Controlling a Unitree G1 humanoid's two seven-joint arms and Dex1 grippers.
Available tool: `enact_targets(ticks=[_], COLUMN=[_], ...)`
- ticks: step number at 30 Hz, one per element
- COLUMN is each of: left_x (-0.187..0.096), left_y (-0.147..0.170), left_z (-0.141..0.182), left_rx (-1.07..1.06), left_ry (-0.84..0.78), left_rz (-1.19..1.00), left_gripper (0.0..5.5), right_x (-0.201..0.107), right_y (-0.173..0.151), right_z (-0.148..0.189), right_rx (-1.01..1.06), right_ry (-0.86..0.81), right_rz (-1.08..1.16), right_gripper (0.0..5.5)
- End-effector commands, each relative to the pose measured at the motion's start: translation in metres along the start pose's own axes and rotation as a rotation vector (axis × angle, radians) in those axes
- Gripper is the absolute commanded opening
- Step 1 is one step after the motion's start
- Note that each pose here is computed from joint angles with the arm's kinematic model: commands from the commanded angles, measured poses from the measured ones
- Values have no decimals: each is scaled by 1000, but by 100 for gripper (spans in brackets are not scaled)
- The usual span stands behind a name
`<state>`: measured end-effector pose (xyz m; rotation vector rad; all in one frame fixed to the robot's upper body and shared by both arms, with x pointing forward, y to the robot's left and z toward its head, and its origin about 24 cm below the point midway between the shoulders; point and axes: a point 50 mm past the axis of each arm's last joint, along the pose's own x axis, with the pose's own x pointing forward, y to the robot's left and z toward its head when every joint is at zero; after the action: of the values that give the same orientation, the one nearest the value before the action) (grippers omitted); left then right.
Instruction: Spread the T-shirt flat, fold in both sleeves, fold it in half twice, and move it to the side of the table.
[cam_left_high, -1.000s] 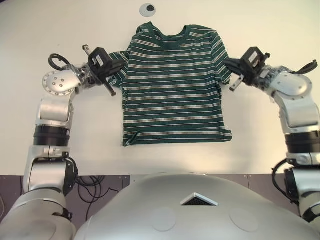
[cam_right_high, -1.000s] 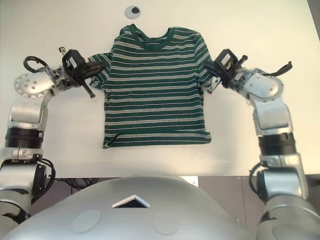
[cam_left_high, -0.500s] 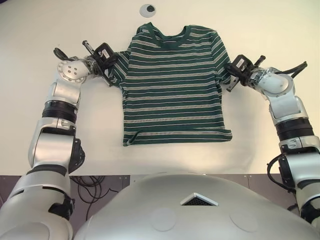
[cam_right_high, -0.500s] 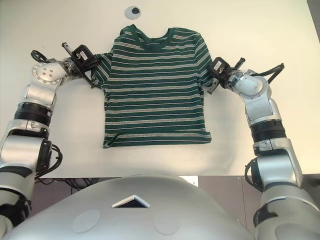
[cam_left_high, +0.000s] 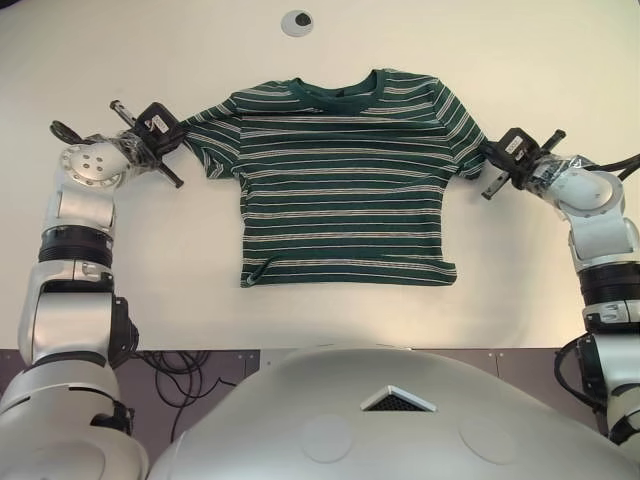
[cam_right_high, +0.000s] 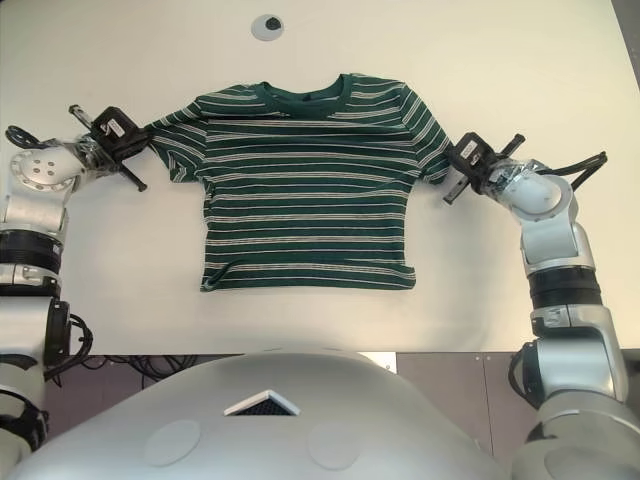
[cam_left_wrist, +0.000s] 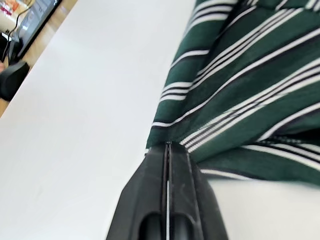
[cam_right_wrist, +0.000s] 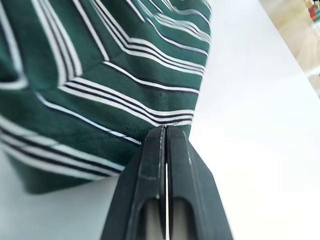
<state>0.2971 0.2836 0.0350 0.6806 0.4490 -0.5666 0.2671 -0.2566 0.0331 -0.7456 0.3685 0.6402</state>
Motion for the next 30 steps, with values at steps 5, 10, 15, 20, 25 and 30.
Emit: enact_targets(ticks=[5, 10, 15, 20, 25, 30], left_x=[-16, -25, -26, -24, -27, -38], left_y=[-8, -56, -116, -143, -157, -167], left_z=[69, 81, 72, 71, 63, 52], left_rx=[26, 97, 105, 35, 2, 23], left_ry=[-502, -566, -454, -400, -312, -239], left_rz=[-74, -386, -750, -923, -1025, -1135], left_gripper=[0, 0, 0, 0, 0, 0], right_x=[-12, -6, 16, 42, 61, 67], right_y=[-28, -10, 44, 65, 79, 83], right_z=[44, 68, 77, 81, 69, 45], right_rx=[7, -13, -51, -57, -87, -93], right_ry=[-312, -389, -366, -333, -204, -44], right_rz=[-187, -94, 166, 277, 356, 362], right_gripper=[1, 1, 1, 1, 1, 1])
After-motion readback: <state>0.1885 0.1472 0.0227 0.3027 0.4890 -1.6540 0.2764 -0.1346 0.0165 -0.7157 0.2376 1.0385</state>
